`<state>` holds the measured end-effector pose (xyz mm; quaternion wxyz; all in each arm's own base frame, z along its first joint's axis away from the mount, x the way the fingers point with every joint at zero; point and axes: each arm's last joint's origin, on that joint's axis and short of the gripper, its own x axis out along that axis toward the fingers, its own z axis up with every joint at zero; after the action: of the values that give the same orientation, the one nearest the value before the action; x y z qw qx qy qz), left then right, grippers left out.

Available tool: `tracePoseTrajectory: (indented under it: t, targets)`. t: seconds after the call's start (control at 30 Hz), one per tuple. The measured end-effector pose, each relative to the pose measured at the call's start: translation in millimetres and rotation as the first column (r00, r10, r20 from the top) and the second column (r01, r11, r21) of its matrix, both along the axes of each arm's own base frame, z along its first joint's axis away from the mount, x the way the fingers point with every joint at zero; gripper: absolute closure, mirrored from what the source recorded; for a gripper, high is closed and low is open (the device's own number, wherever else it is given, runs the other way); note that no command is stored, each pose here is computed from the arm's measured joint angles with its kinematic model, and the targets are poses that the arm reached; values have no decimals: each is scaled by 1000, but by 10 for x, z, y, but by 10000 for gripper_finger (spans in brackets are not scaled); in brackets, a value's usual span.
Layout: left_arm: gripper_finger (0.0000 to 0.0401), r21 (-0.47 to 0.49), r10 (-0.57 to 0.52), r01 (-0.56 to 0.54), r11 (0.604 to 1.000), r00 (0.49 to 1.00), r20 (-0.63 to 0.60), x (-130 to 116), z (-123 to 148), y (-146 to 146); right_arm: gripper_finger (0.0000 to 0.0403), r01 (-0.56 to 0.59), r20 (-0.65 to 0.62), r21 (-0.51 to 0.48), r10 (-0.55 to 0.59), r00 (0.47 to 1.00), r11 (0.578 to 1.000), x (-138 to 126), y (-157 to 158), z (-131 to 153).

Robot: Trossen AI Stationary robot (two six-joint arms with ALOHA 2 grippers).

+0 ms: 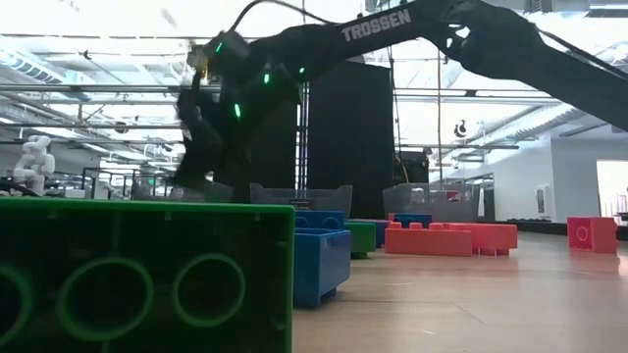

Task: Sort blocks
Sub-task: Put the green game piece into the left black bin

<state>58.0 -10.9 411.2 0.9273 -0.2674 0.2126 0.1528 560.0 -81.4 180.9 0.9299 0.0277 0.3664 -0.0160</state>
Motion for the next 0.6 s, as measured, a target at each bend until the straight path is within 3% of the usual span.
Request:
tracePoseTrajectory:
  t: [0.13,0.3,0.43,0.6]
  targets:
    - [401,3,-1,1,1000,1000,-1,0,0,0,282,69,305,138,-109,946,988,116,-207,331]
    - [401,9,3,-3,1000,1000,-2,-1,-1,2,282,131,569,183,-214,794,974,178,-375,586]
    - [401,20,19,-19,1000,1000,2,-2,-1,8,282,271,626,215,-345,699,938,131,-638,647]
    - [401,44,16,-16,999,1000,0,-2,0,11,282,360,586,292,-463,665,886,120,-872,427]
